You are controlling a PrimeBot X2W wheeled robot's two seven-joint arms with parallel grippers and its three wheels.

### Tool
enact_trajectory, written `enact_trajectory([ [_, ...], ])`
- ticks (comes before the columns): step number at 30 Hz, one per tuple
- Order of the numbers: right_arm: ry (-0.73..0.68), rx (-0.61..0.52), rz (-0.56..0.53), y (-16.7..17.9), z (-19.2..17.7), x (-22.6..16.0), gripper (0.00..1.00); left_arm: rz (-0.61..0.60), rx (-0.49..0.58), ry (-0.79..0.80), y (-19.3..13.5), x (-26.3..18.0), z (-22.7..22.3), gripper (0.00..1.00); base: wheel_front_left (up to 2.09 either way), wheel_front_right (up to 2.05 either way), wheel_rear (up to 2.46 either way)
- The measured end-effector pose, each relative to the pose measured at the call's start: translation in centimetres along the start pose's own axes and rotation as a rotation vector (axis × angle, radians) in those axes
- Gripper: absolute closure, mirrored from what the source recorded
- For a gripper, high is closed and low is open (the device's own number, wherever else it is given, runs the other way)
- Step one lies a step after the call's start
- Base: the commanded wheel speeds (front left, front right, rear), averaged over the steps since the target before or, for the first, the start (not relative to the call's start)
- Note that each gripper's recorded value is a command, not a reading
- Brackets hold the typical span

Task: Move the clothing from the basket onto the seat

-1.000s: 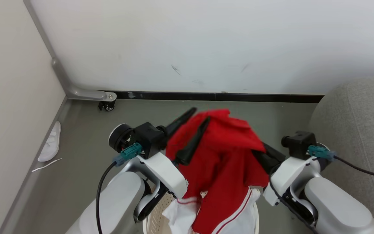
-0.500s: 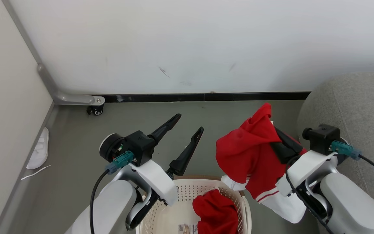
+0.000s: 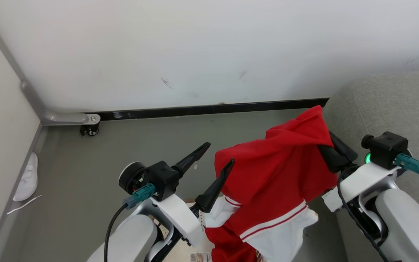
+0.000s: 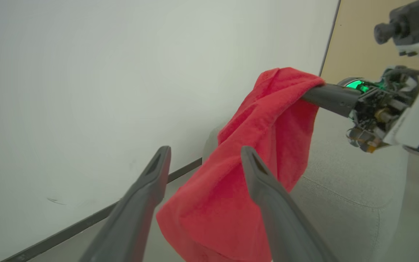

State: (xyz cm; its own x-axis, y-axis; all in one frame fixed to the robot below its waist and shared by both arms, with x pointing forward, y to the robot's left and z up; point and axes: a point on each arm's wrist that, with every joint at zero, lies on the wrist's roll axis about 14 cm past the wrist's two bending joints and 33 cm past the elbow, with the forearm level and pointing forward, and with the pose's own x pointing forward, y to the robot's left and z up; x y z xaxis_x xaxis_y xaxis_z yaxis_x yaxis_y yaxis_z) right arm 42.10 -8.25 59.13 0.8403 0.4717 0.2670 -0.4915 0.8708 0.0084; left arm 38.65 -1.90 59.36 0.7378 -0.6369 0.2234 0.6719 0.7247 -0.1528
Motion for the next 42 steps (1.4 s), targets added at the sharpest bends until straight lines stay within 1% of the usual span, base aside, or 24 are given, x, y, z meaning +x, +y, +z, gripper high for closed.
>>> enact_trajectory([
  [4, -0.043, -0.019, -0.032, -1.1, 1.6, -0.3, 1.00, -0.031, 0.002, 0.007, -0.6, 0.2, -0.4, 0.00, 0.00, 0.00, 0.00],
  [9, -0.062, -0.035, -0.080, -2.5, 2.4, -1.4, 1.00, -0.059, -0.009, 0.015, -1.4, 0.4, -1.0, 0.00, 0.00, 0.00, 0.00],
  [12, -0.091, -0.057, -0.108, -3.4, 3.6, -1.9, 1.00, -0.077, -0.018, 0.030, -2.0, 0.4, -1.6, 0.00, 0.00, 0.00, 0.00],
  [19, -0.119, -0.099, -0.170, -5.4, 5.0, -3.5, 1.00, -0.139, -0.032, -0.007, -3.5, 1.2, -1.2, 0.00, 0.00, 0.00, 0.00],
  [29, -0.190, -0.168, -0.256, -7.9, 8.0, -5.4, 1.00, -0.204, -0.057, 0.010, -5.0, 1.8, -2.5, 0.00, 0.00, 0.00, 0.00],
  [37, -0.198, -0.205, -0.358, -10.4, 8.9, -8.0, 1.00, -0.272, -0.072, 0.015, -6.6, 2.4, -3.2, 0.00, 0.00, 0.00, 0.00],
  [42, -0.216, -0.219, -0.395, -11.0, 9.7, -8.9, 1.00, -0.306, -0.085, 0.029, -7.4, 2.7, -3.9, 0.00, 0.00, 0.00, 0.00],
])
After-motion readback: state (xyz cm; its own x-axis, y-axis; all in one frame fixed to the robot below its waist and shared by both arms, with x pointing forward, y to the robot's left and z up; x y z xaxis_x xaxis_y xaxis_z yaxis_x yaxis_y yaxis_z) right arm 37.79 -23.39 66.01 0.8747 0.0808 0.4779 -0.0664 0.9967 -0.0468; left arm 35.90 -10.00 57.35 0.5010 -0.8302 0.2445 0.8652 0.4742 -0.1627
